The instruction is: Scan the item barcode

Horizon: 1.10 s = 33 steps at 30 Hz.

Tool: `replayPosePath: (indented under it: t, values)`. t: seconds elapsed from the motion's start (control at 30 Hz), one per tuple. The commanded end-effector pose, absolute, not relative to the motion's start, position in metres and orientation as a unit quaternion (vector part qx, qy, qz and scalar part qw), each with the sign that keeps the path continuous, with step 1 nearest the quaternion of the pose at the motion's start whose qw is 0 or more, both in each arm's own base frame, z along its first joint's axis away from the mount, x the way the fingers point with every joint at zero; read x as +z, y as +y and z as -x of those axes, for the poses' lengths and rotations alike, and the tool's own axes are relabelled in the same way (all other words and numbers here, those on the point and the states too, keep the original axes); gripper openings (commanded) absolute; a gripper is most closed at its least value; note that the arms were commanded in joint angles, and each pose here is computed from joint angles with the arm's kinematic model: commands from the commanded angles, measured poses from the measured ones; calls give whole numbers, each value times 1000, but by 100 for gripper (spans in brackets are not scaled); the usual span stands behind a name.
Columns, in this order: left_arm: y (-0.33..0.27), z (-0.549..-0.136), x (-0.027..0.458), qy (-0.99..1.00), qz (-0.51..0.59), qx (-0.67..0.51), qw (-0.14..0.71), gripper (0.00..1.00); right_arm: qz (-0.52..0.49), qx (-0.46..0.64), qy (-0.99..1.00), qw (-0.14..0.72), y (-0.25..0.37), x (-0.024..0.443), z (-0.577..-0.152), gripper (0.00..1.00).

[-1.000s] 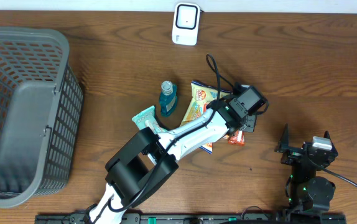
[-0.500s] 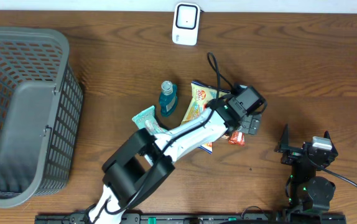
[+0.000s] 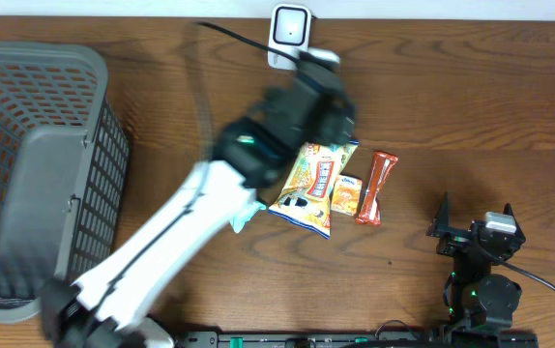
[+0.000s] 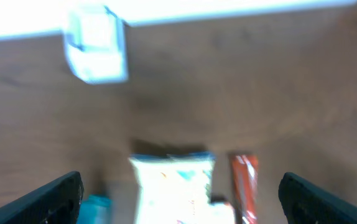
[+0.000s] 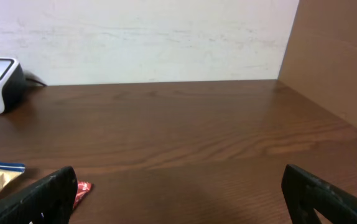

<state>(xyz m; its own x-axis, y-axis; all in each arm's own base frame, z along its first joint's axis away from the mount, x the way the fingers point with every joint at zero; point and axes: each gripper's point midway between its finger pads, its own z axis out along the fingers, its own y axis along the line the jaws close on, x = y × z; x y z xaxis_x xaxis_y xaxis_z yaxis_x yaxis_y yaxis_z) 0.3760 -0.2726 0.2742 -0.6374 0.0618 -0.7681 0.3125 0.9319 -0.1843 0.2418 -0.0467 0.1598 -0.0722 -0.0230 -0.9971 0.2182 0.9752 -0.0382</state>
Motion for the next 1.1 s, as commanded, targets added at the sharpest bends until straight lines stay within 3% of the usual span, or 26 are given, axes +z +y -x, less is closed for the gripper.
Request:
replayPosePath:
  t: [0.0, 0.17, 0.33, 0.5, 0.83, 1.07]
  values:
    - [-210, -385, 343, 856, -87, -123, 495, 100, -67, -94, 727, 677, -48, 159, -241, 99]
    - [-139, -386, 420, 800, -78, -68, 592, 100, -67, -94, 727, 677, -48, 159, -241, 99]
    - [-55, -370, 489, 739, -23, 82, 668, 100, -67, -94, 727, 677, -48, 159, -241, 99]
    - [-18, -348, 506, 723, -20, 184, 665, 99, -67, -94, 727, 677, -48, 159, -241, 99]
    - [-5, -285, 514, 707, -5, 141, 693, 99, -67, -94, 727, 677, -48, 159, -241, 99]
    - [-12, -234, 513, 679, -8, 44, 733, 99, -67, -94, 727, 677, -48, 159, -241, 99]
